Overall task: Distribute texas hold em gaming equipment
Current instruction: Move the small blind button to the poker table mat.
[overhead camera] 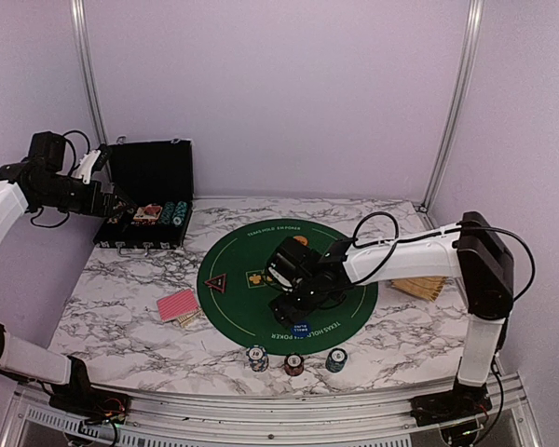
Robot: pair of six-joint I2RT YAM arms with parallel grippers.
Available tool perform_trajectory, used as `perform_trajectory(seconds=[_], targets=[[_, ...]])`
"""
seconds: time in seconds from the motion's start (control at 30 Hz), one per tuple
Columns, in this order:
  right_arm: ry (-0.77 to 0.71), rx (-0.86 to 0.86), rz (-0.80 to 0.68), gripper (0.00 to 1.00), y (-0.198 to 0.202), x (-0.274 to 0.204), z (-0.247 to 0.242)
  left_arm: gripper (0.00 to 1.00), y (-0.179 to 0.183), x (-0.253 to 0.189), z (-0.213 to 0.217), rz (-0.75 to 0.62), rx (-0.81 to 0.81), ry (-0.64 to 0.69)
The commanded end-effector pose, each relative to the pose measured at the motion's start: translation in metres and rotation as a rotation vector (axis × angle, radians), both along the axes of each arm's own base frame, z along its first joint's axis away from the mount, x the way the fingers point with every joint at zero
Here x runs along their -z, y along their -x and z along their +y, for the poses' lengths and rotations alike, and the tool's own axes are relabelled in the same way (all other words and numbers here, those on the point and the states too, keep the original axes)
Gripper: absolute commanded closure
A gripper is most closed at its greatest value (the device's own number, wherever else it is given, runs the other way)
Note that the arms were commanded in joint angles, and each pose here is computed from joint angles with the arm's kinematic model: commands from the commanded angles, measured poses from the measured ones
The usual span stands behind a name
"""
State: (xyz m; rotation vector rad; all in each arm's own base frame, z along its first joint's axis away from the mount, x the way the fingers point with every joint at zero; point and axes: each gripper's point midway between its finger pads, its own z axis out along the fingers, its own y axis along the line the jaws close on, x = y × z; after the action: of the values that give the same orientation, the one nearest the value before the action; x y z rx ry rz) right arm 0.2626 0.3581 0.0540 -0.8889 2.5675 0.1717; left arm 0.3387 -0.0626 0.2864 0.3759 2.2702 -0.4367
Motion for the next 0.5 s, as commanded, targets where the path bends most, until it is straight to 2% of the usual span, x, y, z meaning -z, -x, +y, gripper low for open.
perform_trajectory(seconds=[0.0,0.27,0.47], targets=[[0.044,-0.012,0.029,0.20,0.011,0.016,0.000,0.01,0.009,-0.006,-0.002,-0.001,0.013,0.012],[0.077,-0.003,0.053,0.26,0.018,0.029,-0.010,0.01,0.009,-0.008,-0.002,-0.007,0.015,0.010],[0.102,0.007,0.071,0.37,0.025,0.039,-0.022,0.01,0.008,-0.009,-0.003,-0.004,0.015,0.013]])
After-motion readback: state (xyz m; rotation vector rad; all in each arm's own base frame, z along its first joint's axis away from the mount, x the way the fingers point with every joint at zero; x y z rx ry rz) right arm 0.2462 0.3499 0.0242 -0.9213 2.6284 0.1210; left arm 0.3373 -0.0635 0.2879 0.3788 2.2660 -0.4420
